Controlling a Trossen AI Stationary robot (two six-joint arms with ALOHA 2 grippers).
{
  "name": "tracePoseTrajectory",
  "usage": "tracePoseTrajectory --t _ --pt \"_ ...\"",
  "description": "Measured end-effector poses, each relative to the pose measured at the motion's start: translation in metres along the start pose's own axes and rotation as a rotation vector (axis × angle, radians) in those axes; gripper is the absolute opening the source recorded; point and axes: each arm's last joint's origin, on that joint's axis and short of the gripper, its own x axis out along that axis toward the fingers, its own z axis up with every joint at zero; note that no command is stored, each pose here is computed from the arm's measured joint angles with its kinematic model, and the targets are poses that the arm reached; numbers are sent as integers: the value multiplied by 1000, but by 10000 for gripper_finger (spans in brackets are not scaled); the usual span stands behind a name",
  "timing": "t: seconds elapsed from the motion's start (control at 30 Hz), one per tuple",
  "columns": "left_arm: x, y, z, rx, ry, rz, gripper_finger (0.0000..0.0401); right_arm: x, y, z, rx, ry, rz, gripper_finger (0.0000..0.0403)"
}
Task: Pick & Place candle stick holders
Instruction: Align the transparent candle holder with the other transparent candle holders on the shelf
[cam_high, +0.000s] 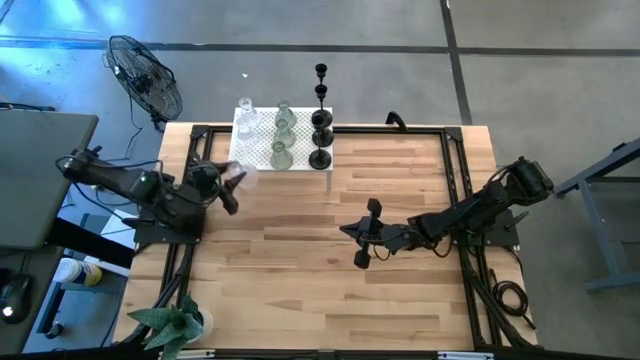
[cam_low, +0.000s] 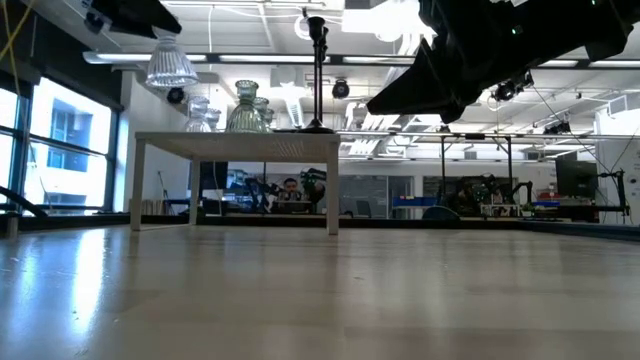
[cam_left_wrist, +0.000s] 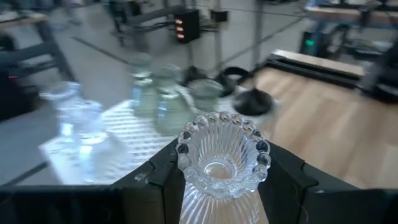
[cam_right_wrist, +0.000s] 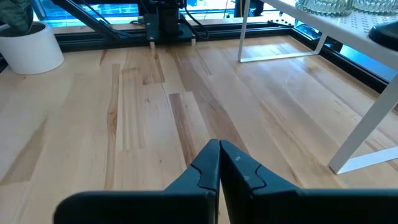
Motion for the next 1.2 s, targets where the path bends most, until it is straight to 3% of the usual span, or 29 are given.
tracePoseTrajectory --t 0.17,0.4,0.7,1.2 --pt "0 11 7 -29 27 71 154 0 0 0 0 0 0 2" --pt "22 23 7 -42 120 170 154 0 0 0 0 0 1 2" --pt "44 40 14 -109 172 187 154 0 0 0 -3 0 1 1" --pt "74 55 11 -119 276 227 157 0 0 0 -7 0 2 1"
